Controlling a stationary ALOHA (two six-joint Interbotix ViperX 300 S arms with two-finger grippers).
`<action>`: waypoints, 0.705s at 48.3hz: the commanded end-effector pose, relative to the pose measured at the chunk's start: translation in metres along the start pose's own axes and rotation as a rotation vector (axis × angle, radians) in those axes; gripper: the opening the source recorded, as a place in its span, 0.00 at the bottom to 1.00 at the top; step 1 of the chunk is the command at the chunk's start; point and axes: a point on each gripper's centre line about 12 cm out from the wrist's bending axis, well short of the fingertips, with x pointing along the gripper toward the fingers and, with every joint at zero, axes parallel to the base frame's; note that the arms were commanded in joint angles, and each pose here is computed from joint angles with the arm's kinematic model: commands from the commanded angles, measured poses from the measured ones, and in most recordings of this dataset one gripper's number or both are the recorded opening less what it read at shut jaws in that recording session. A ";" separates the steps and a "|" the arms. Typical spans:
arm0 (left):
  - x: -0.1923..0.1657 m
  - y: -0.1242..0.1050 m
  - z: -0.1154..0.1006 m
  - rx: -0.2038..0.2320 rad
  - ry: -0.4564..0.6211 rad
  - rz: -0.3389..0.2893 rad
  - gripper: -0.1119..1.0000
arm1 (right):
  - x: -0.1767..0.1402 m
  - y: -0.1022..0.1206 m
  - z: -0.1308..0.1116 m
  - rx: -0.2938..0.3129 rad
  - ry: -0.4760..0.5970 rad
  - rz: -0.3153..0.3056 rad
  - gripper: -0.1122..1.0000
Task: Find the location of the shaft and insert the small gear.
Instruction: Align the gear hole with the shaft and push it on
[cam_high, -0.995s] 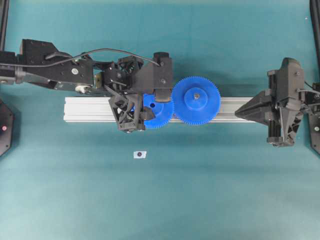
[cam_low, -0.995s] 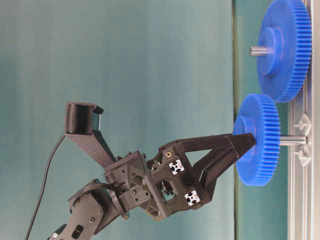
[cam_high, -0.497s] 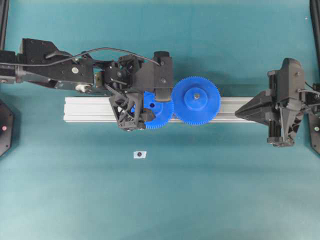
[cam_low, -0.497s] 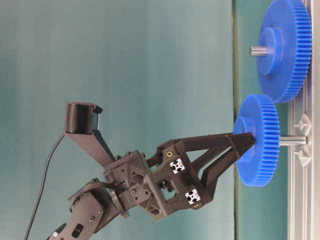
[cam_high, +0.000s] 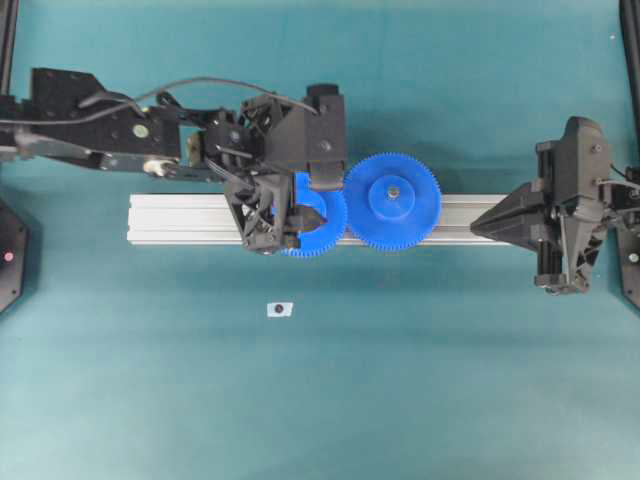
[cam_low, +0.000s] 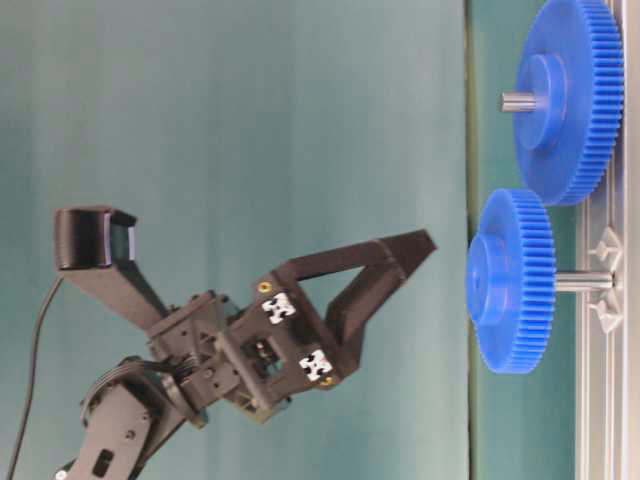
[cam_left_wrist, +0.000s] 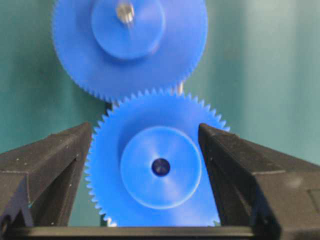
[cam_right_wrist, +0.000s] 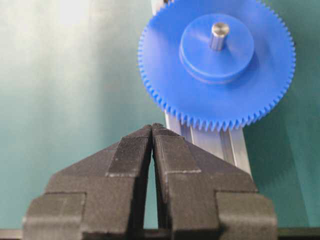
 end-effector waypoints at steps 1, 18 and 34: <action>-0.013 0.004 0.014 0.000 -0.053 0.010 0.81 | -0.001 0.000 0.006 0.012 -0.028 0.001 0.21; 0.007 -0.004 -0.019 -0.011 0.044 -0.007 0.19 | -0.001 0.001 0.007 0.010 -0.037 0.004 0.21; 0.015 -0.016 -0.021 -0.051 0.058 -0.028 0.11 | -0.001 0.002 0.006 0.012 -0.035 0.008 0.21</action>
